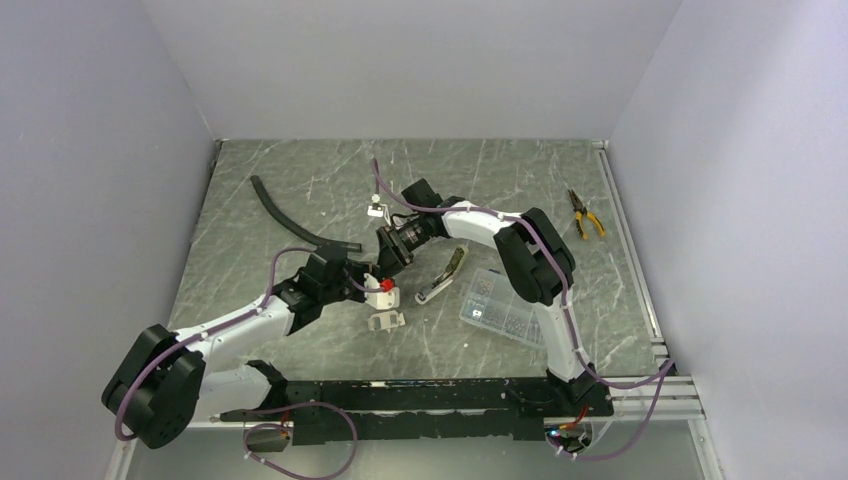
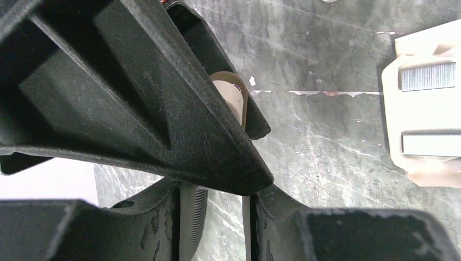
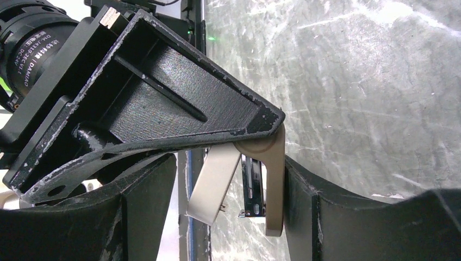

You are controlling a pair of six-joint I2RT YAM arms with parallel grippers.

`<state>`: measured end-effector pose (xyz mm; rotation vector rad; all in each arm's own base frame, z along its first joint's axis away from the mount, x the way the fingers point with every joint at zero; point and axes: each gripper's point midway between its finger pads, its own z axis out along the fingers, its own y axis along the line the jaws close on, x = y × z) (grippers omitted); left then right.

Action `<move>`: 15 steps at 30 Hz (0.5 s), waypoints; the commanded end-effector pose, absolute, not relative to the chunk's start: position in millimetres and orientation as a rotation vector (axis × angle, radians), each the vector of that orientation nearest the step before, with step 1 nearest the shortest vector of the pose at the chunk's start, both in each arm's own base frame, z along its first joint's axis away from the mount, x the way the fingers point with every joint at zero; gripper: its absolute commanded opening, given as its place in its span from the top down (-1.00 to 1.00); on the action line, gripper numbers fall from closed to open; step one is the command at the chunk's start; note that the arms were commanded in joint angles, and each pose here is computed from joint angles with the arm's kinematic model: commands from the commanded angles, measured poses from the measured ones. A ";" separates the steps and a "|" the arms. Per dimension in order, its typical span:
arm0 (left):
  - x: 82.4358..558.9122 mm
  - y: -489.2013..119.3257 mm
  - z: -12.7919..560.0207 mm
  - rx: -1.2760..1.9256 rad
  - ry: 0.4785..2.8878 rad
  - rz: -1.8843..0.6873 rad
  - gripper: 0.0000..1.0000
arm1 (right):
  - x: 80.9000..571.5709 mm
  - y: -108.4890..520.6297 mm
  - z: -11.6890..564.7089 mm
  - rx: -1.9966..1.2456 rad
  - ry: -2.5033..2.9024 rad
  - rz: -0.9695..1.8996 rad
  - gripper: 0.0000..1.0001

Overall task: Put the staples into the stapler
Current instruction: Close the stapler at the center of the board.

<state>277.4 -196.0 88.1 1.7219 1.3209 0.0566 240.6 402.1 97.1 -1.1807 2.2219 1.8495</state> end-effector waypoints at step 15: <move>273.1 -206.2 95.6 1.730 1.291 0.006 0.95 | 232.2 404.5 112.2 -1.381 2.047 1.828 1.00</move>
